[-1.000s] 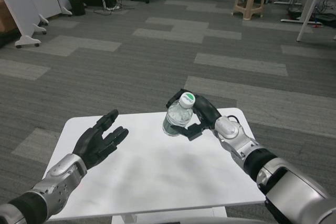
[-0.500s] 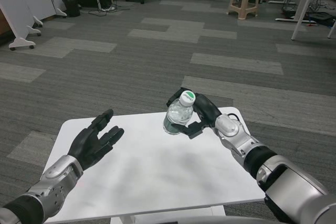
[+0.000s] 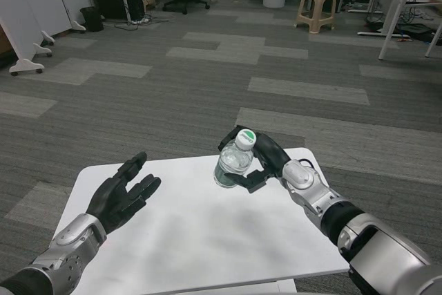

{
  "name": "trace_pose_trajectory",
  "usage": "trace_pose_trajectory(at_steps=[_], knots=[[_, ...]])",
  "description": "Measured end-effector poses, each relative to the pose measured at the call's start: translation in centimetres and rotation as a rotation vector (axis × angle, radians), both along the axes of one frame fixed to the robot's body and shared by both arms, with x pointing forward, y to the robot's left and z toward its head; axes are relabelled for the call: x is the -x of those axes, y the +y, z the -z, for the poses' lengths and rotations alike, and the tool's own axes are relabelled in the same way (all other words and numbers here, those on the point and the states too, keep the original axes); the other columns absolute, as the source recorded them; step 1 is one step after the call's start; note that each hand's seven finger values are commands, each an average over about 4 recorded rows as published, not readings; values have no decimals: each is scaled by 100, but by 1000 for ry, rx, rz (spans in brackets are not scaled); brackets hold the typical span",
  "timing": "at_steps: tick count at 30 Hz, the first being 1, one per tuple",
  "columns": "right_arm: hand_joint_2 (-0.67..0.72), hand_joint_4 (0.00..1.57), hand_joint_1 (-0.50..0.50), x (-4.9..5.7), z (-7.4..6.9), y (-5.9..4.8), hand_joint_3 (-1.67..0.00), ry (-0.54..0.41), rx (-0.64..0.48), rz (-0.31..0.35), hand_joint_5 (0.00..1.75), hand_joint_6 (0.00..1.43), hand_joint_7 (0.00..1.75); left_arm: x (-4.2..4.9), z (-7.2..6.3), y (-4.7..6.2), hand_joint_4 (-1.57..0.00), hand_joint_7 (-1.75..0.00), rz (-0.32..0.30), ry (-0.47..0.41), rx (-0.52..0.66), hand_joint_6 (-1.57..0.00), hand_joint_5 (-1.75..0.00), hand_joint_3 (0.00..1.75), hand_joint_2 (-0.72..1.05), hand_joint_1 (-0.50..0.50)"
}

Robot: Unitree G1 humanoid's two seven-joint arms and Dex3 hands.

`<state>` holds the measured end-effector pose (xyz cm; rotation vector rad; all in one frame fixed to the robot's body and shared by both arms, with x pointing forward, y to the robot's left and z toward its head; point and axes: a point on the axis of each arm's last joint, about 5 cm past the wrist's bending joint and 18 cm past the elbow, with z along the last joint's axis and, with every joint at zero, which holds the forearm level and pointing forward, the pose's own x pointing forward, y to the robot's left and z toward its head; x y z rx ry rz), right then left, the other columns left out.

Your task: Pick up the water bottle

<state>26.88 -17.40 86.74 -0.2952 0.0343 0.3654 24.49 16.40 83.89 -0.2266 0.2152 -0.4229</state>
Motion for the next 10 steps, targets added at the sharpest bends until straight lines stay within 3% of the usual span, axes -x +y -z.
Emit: trace_pose_trajectory(at_steps=[7,10], knots=[[-54,117,-29,0,0,-1,-135,1,0,-2,145,88,154,0,0,1,0,0,0,-1,0,0,0,9,105,50],[-54,117,-29,0,0,-1,-140,1,0,-2,145,88,154,0,0,1,0,0,0,-1,0,0,0,9,105,50]])
